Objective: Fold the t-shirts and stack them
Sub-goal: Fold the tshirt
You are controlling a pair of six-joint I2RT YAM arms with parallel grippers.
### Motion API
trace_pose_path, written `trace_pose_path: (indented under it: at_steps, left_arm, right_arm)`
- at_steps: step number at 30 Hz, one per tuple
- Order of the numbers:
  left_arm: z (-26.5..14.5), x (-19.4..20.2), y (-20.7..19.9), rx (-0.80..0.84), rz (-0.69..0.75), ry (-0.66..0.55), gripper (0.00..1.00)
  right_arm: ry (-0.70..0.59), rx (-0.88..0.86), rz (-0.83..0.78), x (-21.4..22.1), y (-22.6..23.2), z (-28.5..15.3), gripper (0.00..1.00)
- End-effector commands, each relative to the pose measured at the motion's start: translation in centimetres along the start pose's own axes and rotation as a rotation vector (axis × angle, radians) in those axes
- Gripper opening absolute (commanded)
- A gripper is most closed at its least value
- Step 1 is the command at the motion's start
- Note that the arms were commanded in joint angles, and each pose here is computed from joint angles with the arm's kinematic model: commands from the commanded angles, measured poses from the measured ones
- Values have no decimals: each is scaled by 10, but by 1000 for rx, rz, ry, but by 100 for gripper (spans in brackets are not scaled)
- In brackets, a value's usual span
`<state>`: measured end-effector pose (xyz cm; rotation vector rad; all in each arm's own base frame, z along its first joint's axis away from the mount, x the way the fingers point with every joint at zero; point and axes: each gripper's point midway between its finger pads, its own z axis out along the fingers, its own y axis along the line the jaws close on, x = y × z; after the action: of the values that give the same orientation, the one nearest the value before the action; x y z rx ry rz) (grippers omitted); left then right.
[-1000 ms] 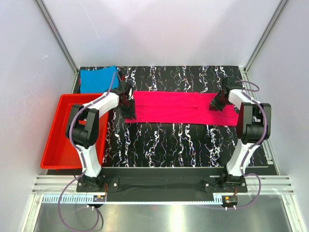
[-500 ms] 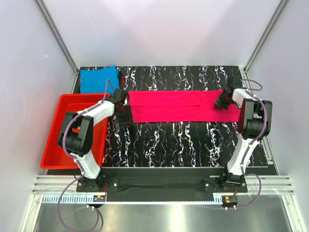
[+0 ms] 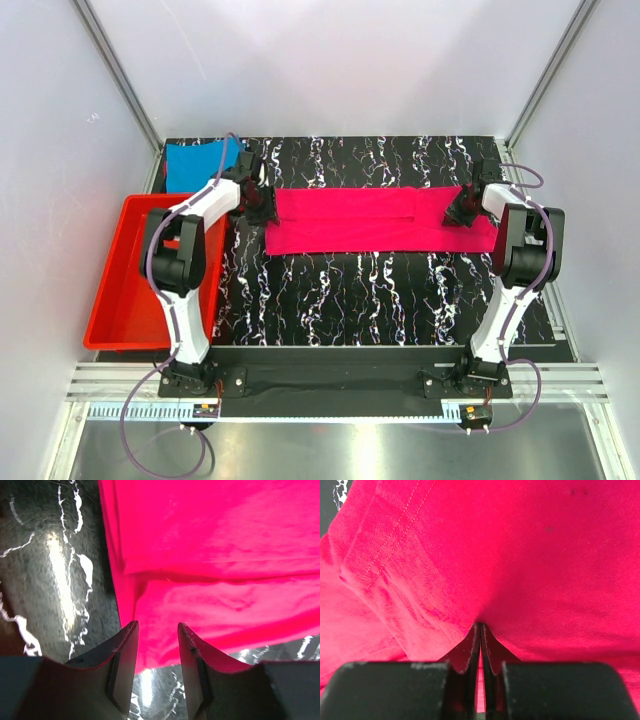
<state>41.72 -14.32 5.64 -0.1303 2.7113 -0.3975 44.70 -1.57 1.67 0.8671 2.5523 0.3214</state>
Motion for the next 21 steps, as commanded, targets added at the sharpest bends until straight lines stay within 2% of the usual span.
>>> trace_pose_path:
  at_steps: [1, 12, 16, 19, 20, 21]
  left_arm:
    - [3, -13, -1, 37, 39, -6, 42]
    - [26, -21, -2, 71, 56, 19, 41]
    - [27, -26, -5, 86, 47, 2, 36]
    - [26, -24, -4, 77, 45, 10, 16]
    - [25, -23, -2, 70, 40, 14, 2]
    - [24, -24, 3, 45, 29, 10, 0]
  right_arm:
    - [-31, -32, -24, -8, 8, -12, 8]
    - [-28, -23, -23, -6, 5, -9, 8]
    - [-37, -13, -23, -9, 4, -11, 7]
    - [-36, -8, -23, -8, 3, -11, 7]
    - [-40, -3, -21, -9, 2, -11, 7]
    - [-49, 18, -19, -10, -2, -11, 6]
